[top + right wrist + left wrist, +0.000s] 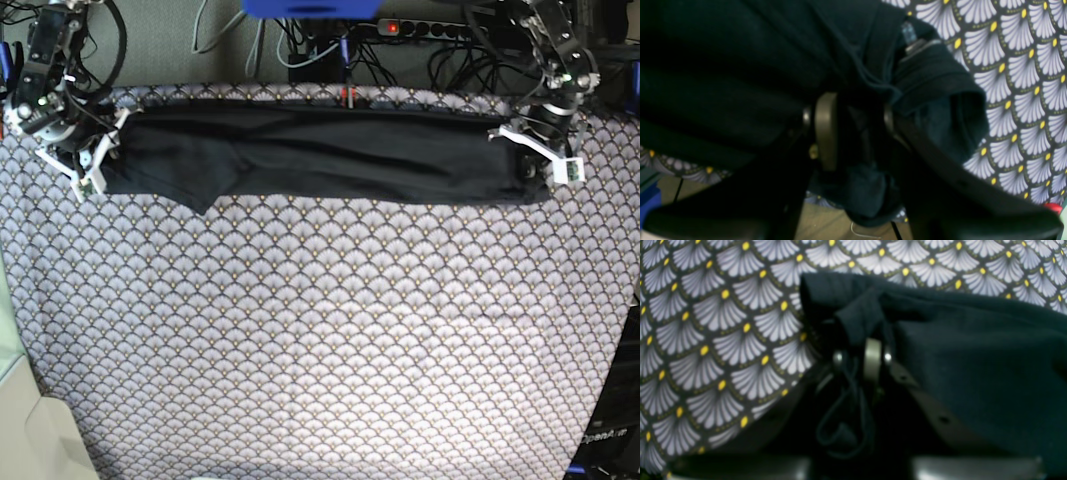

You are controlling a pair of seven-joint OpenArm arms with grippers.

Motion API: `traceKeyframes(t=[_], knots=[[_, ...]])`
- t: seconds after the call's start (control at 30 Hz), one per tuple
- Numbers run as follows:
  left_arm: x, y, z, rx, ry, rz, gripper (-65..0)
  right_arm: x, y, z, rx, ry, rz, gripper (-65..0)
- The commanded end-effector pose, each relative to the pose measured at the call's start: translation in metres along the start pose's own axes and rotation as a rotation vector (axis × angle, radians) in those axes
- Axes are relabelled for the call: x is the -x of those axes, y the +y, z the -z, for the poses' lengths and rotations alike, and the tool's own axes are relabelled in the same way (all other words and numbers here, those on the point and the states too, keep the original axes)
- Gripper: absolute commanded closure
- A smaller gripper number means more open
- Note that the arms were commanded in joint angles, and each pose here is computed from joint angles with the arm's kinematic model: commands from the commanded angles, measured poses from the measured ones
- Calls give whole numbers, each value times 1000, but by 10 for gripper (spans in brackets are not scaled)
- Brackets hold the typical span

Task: Fold the T-shirt properly
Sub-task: 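Push the strip end with the left gripper toward the right gripper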

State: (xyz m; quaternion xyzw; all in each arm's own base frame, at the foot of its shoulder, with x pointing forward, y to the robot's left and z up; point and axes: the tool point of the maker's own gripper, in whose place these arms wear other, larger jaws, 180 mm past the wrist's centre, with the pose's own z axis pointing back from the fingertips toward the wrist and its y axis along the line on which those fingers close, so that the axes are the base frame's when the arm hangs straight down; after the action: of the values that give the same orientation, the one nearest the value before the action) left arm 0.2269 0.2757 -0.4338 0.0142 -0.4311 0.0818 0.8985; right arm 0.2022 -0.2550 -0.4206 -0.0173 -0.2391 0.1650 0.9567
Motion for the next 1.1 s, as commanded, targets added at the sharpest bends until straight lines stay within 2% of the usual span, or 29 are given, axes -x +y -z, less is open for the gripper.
traceKeyframes(t=[0.0,0.23,0.33,0.5,0.67,0.77,0.9,1.07], knots=[[3,8,-5,-40,39,37,0,-3,-4,-2,12,-6,-7,-192],[-75,-13,-33,-54,-165,120,0,-3,-4,-2,12,-6,-7,-192],[-96,-36,-44,-22,-207,162,0,-3,-4,-2,12,-6,-7,-192],[-98,-81,-48,79,-153,237,0,-3,-4,-2,11,-5,-7,-192],[-73,-105,-49,147,-58,277,0,-3,-4,-2,11,-4,-7,-192],[-56,-125,-52,220,-4,349,0,-2,-4,-2,11,-2,-7,-192],[-44,-163,-63,335,27,433,0,-3,-2,-2,8,-3,-3,-192],[-44,-197,-64,418,36,469,0,-2,-2,-2,8,-2,-3,-192]])
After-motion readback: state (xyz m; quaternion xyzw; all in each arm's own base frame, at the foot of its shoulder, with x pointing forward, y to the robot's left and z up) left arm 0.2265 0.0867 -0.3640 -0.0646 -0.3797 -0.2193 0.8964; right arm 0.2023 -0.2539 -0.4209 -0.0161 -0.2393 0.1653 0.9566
